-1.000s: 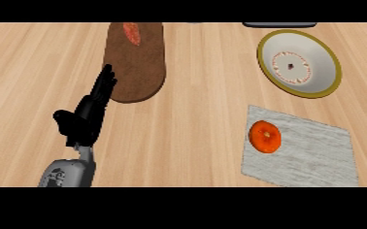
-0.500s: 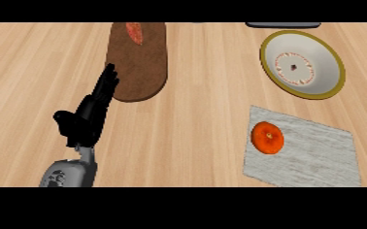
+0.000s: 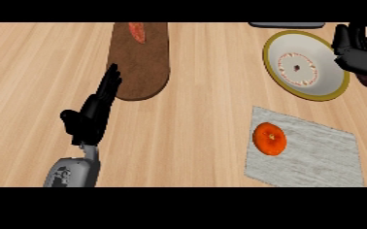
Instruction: Pick the cupcake from the placemat and place it in the bowl
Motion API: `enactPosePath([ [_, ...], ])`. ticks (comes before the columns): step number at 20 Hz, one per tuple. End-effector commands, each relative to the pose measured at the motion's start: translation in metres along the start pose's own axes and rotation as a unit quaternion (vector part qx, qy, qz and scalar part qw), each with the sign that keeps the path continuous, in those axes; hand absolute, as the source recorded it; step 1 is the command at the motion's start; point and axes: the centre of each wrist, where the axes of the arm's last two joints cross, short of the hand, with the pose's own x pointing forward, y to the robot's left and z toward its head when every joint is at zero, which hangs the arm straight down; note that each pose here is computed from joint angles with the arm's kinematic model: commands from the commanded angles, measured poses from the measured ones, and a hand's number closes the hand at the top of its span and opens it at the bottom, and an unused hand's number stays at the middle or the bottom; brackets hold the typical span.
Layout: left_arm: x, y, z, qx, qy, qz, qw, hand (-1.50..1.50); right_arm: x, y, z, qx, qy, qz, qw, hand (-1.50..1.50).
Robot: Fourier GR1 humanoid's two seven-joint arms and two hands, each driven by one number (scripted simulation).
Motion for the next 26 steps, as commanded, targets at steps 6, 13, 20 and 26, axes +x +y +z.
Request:
enactPosePath([
  [6, 0.012, -0.002, 0.001, -0.007, -0.007, -0.001, 1.0000, 0.00, -0.080, 0.020, -0.036, -0.011, 0.037, 0.048, 0.998, 1.50],
  [13, 0.013, -0.007, 0.001, -0.014, -0.004, 0.001, 0.9999, 0.00, -0.142, 0.057, -0.027, 0.003, 0.084, 0.076, 0.994, 1.50],
  [20, 0.008, -0.006, -0.002, -0.021, 0.000, 0.005, 0.9998, 0.00, -0.166, 0.062, -0.021, 0.096, 0.119, -0.017, 0.988, -1.50],
  [26, 0.000, -0.001, -0.009, -0.019, 0.001, 0.003, 0.9998, 0.00, -0.178, 0.062, -0.011, 0.094, 0.059, -0.101, 0.989, -1.50],
])
